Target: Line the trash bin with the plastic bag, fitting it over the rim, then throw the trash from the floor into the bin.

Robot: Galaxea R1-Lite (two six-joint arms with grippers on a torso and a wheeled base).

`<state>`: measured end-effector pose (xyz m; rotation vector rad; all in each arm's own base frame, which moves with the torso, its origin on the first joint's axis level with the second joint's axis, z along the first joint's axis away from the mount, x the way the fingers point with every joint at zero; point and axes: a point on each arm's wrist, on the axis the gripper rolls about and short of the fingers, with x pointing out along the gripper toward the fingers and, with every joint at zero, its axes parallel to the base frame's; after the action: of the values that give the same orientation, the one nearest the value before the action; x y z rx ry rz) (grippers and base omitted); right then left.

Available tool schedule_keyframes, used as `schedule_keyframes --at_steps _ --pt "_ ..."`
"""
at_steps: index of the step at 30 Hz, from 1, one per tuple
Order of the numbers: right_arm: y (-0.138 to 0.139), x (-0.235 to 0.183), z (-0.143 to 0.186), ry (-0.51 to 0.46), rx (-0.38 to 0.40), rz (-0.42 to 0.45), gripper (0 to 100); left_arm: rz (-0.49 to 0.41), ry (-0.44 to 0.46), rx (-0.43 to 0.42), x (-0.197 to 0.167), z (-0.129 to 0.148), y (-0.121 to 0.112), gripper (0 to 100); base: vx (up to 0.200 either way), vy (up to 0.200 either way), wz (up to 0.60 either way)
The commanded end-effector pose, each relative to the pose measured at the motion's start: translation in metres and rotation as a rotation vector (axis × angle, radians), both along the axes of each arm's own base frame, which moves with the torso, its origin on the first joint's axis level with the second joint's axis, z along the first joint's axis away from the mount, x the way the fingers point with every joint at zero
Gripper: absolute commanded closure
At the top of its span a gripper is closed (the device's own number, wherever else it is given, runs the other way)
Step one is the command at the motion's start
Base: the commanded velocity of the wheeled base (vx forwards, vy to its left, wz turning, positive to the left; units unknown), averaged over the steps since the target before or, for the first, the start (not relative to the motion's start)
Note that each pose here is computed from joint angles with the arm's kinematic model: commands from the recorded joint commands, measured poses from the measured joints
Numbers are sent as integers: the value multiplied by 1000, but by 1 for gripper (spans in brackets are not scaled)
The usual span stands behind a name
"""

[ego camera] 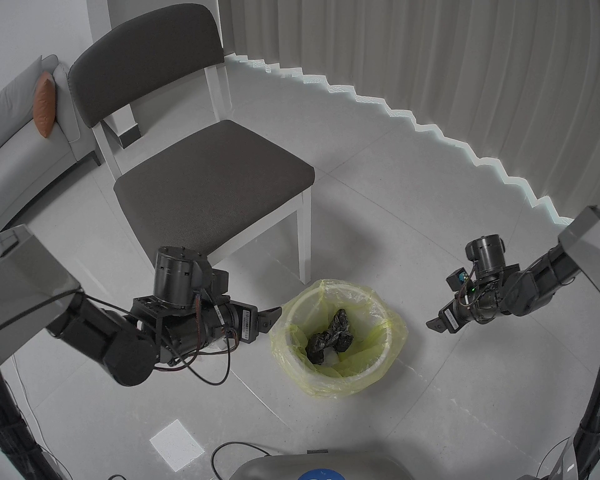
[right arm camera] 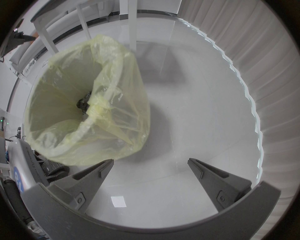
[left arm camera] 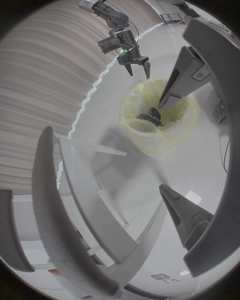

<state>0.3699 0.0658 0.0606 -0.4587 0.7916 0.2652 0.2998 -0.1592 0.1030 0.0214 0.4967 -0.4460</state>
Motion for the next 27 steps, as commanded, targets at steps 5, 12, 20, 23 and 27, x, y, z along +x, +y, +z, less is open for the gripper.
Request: schedule_keyframes --at_steps 5,12,20,23,27 --pt "-29 -91 93 -205 50 -57 0 -57 -110 -55 -79 49 23 0 0 0 0" --pt "-57 -152 121 -317 91 -118 0 17 -165 -83 -110 61 61 0 0 0 0" --pt "-60 -209 135 -431 234 -152 0 56 -247 -124 -146 72 88 0 0 0 0" --pt "-59 -230 137 -472 255 -144 0 74 -277 -136 -163 73 99 0 0 0 0" --pt "-61 -262 135 -546 267 -144 0 86 -325 -157 -191 69 113 0 0 0 0"
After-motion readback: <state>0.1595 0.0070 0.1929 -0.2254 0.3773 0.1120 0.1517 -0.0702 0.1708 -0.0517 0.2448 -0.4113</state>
